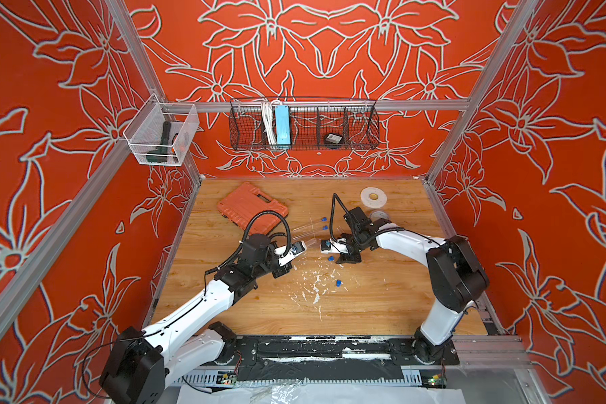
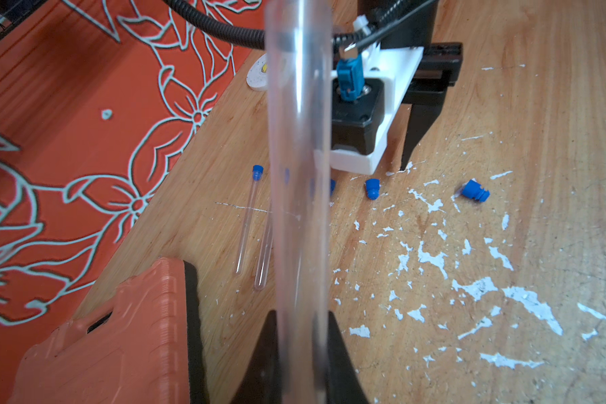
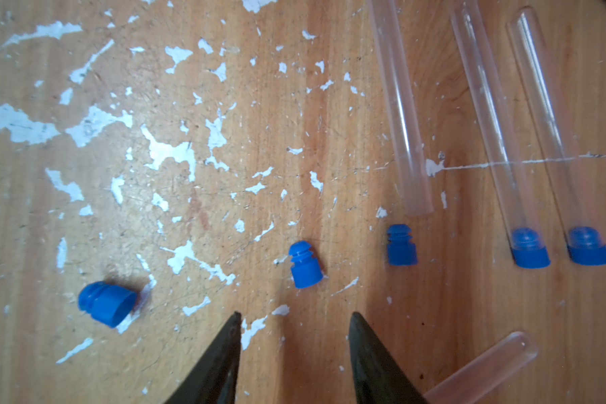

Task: Insert stoppers into test tubes
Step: Pick up the stopper from the center of the board, then insert the stopper into the test tube.

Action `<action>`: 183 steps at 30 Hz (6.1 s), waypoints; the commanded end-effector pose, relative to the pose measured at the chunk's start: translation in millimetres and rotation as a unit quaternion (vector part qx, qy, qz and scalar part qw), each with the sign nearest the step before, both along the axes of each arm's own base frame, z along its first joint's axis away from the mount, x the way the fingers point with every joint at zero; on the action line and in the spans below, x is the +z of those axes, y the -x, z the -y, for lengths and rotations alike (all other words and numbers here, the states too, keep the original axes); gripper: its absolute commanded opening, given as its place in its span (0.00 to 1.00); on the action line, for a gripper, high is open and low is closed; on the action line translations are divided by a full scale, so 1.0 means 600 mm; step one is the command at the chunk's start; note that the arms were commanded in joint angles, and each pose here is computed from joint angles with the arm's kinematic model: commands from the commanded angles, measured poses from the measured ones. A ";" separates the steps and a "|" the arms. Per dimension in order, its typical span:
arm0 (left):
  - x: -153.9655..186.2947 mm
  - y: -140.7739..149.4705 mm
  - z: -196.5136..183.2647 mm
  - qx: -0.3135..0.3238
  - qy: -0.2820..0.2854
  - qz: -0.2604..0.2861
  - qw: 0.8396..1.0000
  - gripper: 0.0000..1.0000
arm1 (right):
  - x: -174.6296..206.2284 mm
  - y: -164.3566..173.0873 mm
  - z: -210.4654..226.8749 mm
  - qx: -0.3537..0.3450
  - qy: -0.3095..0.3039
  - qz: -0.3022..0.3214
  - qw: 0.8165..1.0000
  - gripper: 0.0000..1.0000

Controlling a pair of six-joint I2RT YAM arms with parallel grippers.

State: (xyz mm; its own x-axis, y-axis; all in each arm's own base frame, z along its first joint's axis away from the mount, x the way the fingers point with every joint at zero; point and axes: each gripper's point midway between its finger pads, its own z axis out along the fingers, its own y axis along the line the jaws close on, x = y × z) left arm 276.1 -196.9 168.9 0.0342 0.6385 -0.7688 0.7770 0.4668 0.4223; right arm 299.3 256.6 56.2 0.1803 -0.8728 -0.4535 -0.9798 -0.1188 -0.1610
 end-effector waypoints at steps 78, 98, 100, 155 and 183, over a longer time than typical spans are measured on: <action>0.013 0.044 0.040 -0.113 -0.044 0.028 0.992 0.00 | 0.185 0.154 0.095 -0.244 -0.004 -0.067 0.968 0.11; 0.003 0.068 0.054 -0.120 -0.135 0.165 0.970 0.00 | 0.251 0.226 0.021 -0.248 -0.052 -0.177 0.951 0.09; 0.005 0.071 0.058 -0.128 -0.133 0.170 0.968 0.00 | 0.255 0.228 0.009 -0.241 -0.055 -0.190 0.950 0.09; -0.022 0.176 0.086 -0.297 -0.145 0.244 0.912 0.00 | 0.282 0.162 -0.139 -0.181 -0.060 -0.162 0.968 0.07; -0.001 0.226 0.111 -0.361 -0.066 0.246 0.897 0.00 | 0.337 0.112 -0.301 -0.109 -0.217 -0.139 0.960 0.05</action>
